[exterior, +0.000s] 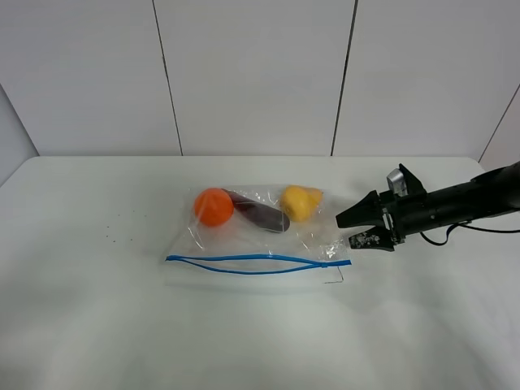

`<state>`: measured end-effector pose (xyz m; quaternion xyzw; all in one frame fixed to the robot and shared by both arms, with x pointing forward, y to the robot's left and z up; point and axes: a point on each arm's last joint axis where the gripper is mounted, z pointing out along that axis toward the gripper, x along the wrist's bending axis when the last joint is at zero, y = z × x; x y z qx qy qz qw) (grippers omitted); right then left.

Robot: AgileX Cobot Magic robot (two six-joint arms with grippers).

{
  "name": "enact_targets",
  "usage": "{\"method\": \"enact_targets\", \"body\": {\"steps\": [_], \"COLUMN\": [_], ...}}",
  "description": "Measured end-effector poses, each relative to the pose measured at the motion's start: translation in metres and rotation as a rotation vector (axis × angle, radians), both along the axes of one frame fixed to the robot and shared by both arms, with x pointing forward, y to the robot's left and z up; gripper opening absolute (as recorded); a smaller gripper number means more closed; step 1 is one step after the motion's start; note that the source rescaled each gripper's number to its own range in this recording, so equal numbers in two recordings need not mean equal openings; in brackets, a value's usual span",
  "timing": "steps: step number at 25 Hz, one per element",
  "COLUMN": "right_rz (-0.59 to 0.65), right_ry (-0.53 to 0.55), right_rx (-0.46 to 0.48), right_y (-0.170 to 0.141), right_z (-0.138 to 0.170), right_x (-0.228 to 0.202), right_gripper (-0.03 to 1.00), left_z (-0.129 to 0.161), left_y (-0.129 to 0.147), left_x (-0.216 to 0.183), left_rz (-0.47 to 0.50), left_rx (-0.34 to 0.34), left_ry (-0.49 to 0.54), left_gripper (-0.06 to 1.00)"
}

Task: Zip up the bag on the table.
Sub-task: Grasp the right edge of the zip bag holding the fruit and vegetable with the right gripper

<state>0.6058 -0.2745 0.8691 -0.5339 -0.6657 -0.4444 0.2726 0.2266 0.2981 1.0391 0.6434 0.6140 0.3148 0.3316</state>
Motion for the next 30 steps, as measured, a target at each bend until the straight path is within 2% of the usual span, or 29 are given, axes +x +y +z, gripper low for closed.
{"method": "enact_targets", "body": {"steps": [11, 17, 19, 25, 28, 30], "right_rz": [0.076, 0.083, 0.081, 0.079, 0.079, 0.08], "right_ry": [0.052, 0.067, 0.073, 0.077, 0.077, 0.077], "right_rx": [0.004, 0.005, 0.005, 0.005, 0.005, 0.004], "right_y": [0.037, 0.043, 0.043, 0.043, 0.043, 0.043], "right_z": [-0.003, -0.003, -0.003, -0.003, -0.003, -0.003], "right_x": [0.001, 0.0, 0.0, 0.0, 0.0, 0.0], "right_gripper": [1.0, 1.0, 0.94, 0.62, 0.53, 0.5], "left_z": [0.0, 0.0, 0.0, 0.0, 0.0, 0.0], "left_y": [0.0, 0.0, 0.0, 0.0, 0.0, 0.0], "left_x": [0.0, 0.0, 0.0, 0.0, 0.0, 0.0], "left_rz": [0.0, 0.0, 0.0, 0.0, 0.0, 0.0], "left_rx": [0.0, 0.0, 0.0, 0.0, 0.0, 0.0], "left_ry": [0.0, 0.0, 0.0, 0.0, 0.0, 0.0], "left_gripper": [0.94, 0.94, 0.94, 0.94, 0.94, 0.94]}}
